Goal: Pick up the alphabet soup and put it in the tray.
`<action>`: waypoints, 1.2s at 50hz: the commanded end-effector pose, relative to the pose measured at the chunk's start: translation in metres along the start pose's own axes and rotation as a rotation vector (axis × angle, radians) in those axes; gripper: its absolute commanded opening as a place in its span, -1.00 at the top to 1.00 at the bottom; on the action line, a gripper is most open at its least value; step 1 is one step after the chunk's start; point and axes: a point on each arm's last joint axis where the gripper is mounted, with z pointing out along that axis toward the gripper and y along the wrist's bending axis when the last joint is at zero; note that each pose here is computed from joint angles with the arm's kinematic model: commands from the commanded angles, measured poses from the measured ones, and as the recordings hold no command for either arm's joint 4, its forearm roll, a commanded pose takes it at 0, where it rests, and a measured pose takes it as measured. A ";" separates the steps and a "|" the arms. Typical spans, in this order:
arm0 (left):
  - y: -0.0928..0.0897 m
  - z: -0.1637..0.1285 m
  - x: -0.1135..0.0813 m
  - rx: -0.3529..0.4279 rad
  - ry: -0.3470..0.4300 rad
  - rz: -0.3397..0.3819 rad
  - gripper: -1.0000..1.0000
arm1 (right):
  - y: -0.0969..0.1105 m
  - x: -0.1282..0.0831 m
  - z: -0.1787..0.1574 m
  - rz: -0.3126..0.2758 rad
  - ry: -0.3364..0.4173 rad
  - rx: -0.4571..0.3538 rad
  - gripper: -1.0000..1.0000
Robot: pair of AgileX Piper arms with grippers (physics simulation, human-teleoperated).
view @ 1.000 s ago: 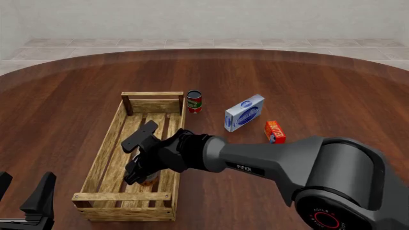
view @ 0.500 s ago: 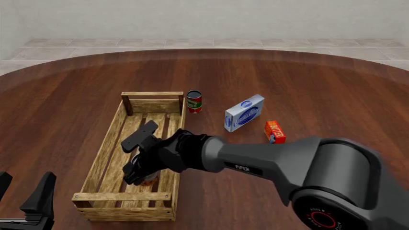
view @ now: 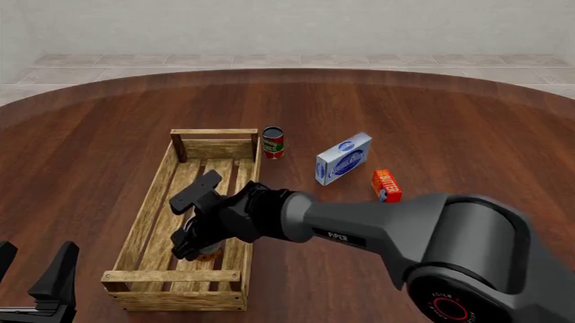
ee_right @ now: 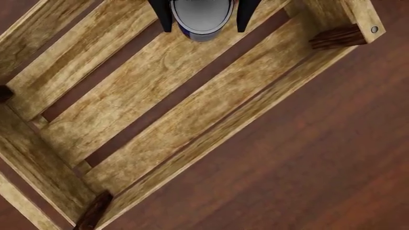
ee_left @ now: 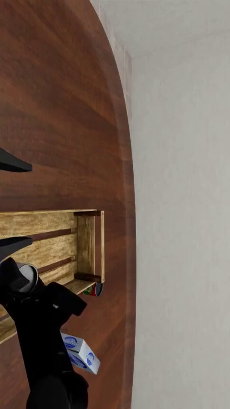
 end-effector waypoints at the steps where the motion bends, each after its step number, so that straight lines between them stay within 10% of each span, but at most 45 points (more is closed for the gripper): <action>1: 0.000 0.000 0.000 0.000 0.000 0.000 -1.00 | 0.001 -0.002 -0.003 0.005 -0.002 -0.001 -1.00; 60: 0.000 0.000 0.000 0.000 0.000 0.000 -1.00 | -0.003 -0.034 -0.041 -0.022 -0.058 0.005 -1.00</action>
